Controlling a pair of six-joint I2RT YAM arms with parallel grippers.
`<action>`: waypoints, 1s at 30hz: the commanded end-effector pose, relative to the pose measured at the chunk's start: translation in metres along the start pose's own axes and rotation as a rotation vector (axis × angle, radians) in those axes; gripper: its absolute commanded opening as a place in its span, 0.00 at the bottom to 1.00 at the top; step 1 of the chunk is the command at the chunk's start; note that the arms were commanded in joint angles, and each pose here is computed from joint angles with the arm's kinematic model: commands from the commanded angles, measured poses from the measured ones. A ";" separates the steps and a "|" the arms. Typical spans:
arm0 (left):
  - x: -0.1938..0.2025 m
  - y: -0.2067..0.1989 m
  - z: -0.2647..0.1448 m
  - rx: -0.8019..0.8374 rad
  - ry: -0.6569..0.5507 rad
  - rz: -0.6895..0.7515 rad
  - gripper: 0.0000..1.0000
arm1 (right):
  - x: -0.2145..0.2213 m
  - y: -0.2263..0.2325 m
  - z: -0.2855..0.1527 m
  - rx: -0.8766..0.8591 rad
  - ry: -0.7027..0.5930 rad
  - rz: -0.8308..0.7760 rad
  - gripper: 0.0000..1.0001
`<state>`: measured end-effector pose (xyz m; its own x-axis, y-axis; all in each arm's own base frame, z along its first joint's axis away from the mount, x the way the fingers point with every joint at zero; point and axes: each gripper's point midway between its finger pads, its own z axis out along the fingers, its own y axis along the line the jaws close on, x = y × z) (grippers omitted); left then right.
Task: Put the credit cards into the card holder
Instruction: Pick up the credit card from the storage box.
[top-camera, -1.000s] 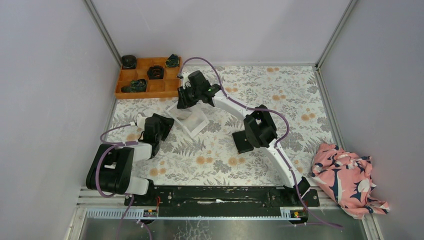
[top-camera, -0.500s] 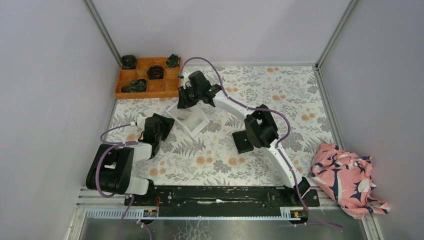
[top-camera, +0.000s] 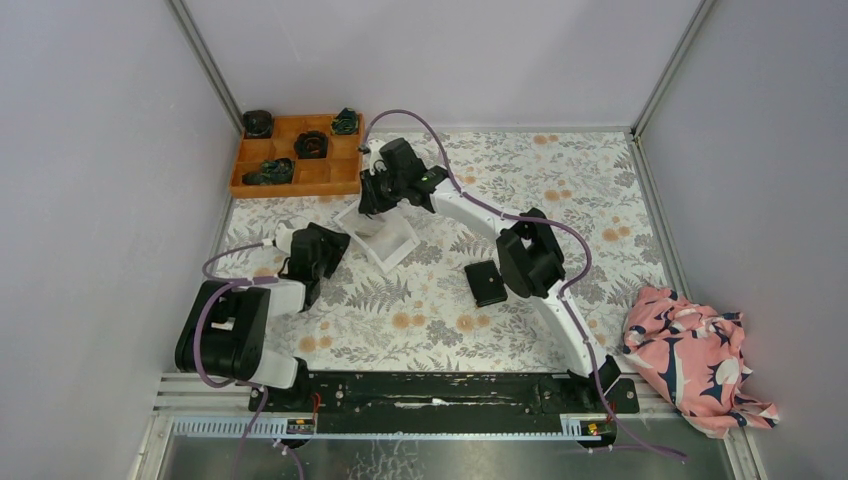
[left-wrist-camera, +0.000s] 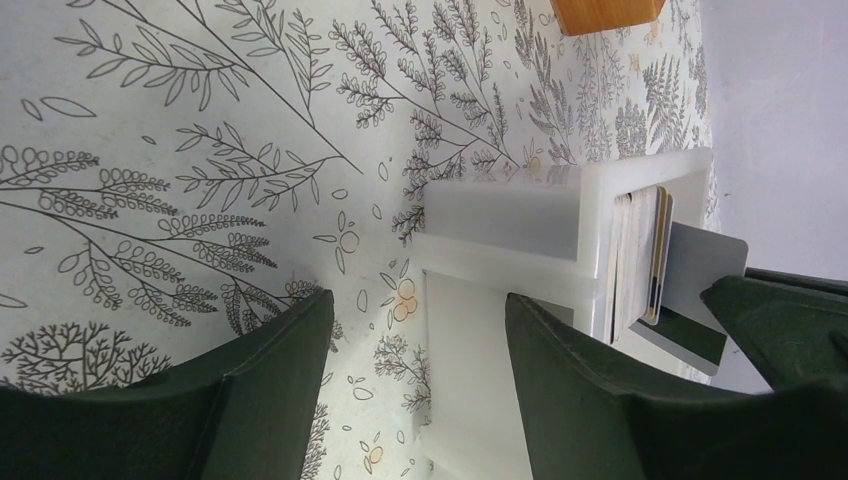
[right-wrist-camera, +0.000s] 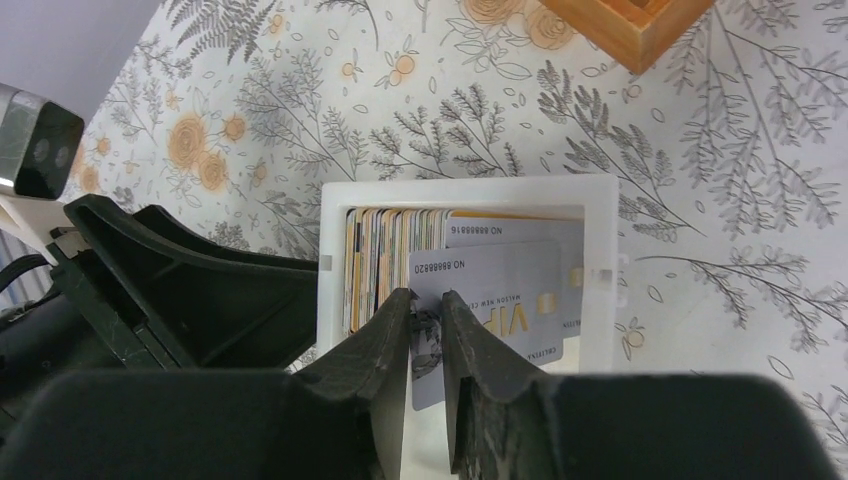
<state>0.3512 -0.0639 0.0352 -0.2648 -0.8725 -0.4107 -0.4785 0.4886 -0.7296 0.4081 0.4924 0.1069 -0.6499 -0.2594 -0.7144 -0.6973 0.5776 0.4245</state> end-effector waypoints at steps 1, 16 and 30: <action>-0.006 -0.016 0.005 0.036 -0.010 0.018 0.71 | -0.035 0.018 -0.029 0.027 -0.090 -0.060 0.21; -0.011 -0.016 -0.011 0.038 -0.029 0.045 0.72 | -0.044 -0.020 -0.062 0.292 -0.125 -0.165 0.00; -0.012 -0.054 -0.070 0.240 -0.047 0.167 0.73 | -0.039 0.016 -0.140 0.251 -0.170 -0.188 0.00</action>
<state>0.3343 -0.0709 0.1074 -0.2454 -0.8307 -0.4997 -0.3130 0.5558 -0.7702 0.4009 0.4112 0.1585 -0.5154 -0.3163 -0.7964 -0.6603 0.7390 0.1338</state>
